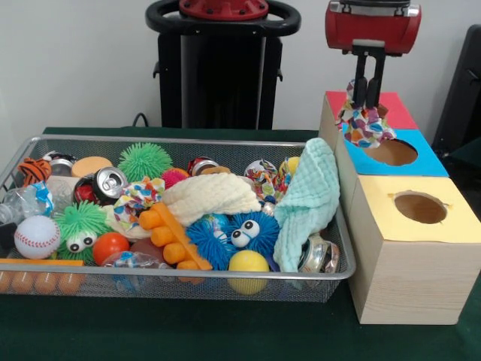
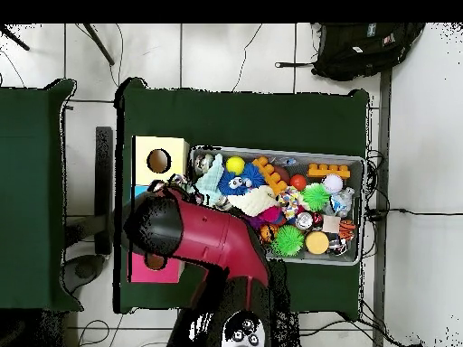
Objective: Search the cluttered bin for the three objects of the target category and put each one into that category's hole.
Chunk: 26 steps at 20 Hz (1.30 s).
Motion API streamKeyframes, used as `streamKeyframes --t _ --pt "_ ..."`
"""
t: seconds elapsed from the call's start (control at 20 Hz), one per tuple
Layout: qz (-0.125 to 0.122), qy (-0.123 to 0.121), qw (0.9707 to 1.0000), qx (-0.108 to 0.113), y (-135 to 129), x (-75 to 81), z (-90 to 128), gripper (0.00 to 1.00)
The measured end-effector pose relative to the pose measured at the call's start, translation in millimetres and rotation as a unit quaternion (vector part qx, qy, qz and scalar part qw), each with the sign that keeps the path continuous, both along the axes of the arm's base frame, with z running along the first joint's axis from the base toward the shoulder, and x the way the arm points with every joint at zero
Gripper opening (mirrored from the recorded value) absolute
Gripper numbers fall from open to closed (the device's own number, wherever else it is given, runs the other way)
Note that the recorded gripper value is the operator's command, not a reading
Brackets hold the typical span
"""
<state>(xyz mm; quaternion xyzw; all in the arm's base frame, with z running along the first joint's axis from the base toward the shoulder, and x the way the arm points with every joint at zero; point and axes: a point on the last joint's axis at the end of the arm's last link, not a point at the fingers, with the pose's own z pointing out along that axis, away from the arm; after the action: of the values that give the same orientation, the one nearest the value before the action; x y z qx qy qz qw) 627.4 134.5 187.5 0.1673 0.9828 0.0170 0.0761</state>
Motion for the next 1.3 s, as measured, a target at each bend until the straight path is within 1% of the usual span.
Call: streamKeyframes --t 0.1,0.15,0.35,0.4,0.55,0.65,0.9,1.1,1.3 --pt "-0.001 -0.004 1.0000 -0.002 2 5.7 0 0.00" --pt "-0.003 -0.010 0.9999 -0.003 6 14.4 -1 0.00" --pt "-0.009 -0.016 0.9998 -0.003 12 28.9 -7 0.00" --pt "-0.011 -0.018 0.9998 -0.003 14 34.9 -10 0.00" --pt "-0.014 -0.019 0.9997 -0.002 17 42.3 -16 0.00" --pt "-0.022 -0.020 0.9996 -0.002 19 50.4 -23 0.00" --pt "-0.032 -0.016 0.9994 0.001 20 56.1 -35 0.00" --pt "-0.032 -0.007 0.9995 -0.001 20 54.1 -48 0.00" --pt "-0.033 -0.001 0.9995 -0.001 20 52.6 -55 0.00"
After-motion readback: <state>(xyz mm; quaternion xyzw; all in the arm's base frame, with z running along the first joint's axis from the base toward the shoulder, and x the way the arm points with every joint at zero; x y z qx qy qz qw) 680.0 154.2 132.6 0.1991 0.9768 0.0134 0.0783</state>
